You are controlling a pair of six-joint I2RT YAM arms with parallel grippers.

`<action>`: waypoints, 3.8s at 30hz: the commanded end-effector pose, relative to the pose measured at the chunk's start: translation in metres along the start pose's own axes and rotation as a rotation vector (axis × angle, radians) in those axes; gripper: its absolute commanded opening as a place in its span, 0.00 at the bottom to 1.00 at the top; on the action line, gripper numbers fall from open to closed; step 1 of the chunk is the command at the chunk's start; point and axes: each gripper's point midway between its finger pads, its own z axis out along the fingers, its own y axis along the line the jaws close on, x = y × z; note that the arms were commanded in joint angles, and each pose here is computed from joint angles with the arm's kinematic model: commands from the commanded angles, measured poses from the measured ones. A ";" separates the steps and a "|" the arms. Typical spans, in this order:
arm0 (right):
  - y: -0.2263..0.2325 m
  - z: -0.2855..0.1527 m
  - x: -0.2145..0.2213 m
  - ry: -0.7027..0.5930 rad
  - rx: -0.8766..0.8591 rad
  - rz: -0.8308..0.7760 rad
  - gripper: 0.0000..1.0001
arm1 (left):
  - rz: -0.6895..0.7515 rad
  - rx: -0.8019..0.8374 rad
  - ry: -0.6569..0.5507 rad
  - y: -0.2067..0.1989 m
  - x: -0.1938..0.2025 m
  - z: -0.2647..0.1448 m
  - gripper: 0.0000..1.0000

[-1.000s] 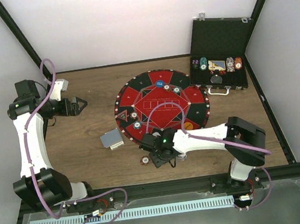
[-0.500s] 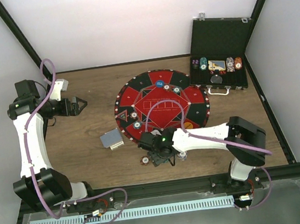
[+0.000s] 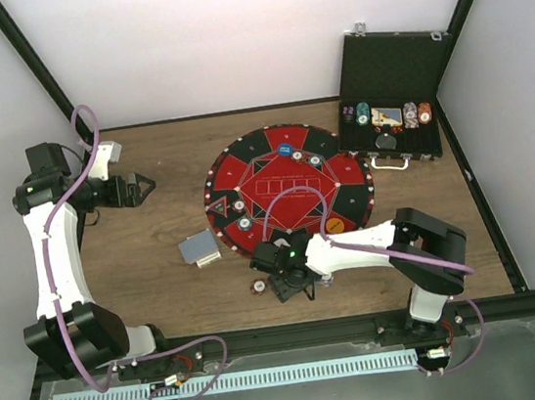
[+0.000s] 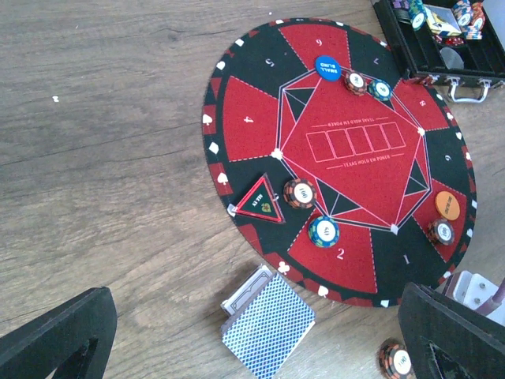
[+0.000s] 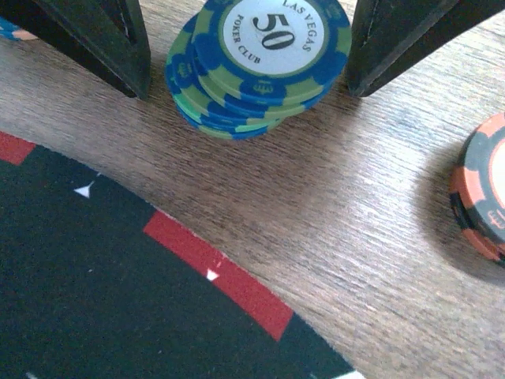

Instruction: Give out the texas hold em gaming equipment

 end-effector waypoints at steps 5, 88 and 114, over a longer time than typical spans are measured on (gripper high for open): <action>0.001 0.007 -0.004 -0.008 -0.008 0.004 0.63 | 0.017 0.004 -0.028 -0.006 -0.005 -0.007 1.00; -0.211 -0.034 -0.125 -0.215 0.049 0.374 0.31 | 0.017 -0.003 -0.018 -0.004 -0.005 -0.007 1.00; -0.186 0.017 -0.128 -0.104 0.006 0.323 0.26 | 0.015 -0.009 -0.018 0.000 -0.006 -0.005 1.00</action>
